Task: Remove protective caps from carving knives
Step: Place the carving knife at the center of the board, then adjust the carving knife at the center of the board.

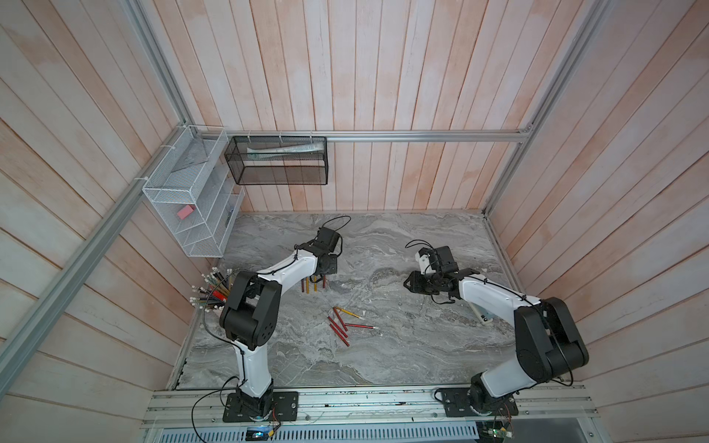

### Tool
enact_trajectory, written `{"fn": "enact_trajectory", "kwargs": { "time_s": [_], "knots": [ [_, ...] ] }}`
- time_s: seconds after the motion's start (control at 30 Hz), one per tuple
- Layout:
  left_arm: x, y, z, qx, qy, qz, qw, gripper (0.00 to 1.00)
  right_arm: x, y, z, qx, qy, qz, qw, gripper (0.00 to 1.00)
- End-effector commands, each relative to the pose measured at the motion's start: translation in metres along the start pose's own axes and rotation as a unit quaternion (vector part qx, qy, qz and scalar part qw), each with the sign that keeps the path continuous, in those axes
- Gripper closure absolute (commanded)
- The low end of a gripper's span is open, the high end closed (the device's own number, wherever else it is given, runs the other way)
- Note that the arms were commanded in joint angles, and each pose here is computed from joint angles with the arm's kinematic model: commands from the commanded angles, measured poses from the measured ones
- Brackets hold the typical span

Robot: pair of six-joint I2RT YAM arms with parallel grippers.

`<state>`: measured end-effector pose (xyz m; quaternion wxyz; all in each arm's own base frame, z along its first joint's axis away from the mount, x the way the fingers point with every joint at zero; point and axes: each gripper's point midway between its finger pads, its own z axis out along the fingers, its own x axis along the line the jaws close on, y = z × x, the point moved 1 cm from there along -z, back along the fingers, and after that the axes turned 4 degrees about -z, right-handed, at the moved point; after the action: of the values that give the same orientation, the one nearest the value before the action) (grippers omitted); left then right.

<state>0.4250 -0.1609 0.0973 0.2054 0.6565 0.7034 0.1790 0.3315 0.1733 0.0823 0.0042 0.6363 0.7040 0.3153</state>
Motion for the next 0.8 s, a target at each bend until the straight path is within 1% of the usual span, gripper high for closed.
{"fn": "enact_trajectory", "kwargs": {
  "time_s": [0.0,0.07,0.13,0.2,0.3,0.37,0.5,0.6,0.77],
  "knots": [
    [-0.001,0.001,-0.02,-0.009,-0.017,-0.012,1.0,0.71,0.014,-0.007,-0.002,0.007,-0.005,-0.035,0.999,0.65],
    [-0.002,-0.003,-0.027,-0.009,-0.033,-0.017,0.999,0.71,0.024,-0.013,0.001,0.015,-0.007,-0.061,0.998,0.66],
    [-0.005,-0.009,-0.031,-0.005,-0.052,-0.022,0.998,0.72,0.035,-0.02,0.001,0.021,-0.002,-0.083,0.996,0.73],
    [-0.007,-0.015,-0.034,-0.001,-0.068,-0.027,0.997,0.8,0.048,-0.029,0.0,0.027,0.007,-0.1,0.995,0.8],
    [-0.012,-0.022,-0.036,0.007,-0.09,-0.03,0.995,0.95,0.068,-0.048,-0.001,0.044,0.022,-0.121,0.991,0.99],
    [-0.017,-0.025,-0.039,0.01,-0.104,-0.032,0.994,1.0,0.083,-0.063,-0.003,0.057,0.04,-0.13,0.989,1.0],
    [-0.031,-0.029,-0.041,0.014,-0.124,-0.022,0.992,1.0,0.106,-0.09,-0.002,0.082,0.084,-0.128,0.985,1.0],
    [-0.044,-0.035,-0.04,0.02,-0.131,-0.008,0.991,1.0,0.115,-0.096,0.001,0.083,0.093,-0.125,0.984,1.0],
    [-0.049,-0.039,-0.034,0.029,-0.138,-0.009,0.99,1.0,0.135,-0.107,0.013,0.105,0.116,-0.131,0.979,1.0]
  ]
}}
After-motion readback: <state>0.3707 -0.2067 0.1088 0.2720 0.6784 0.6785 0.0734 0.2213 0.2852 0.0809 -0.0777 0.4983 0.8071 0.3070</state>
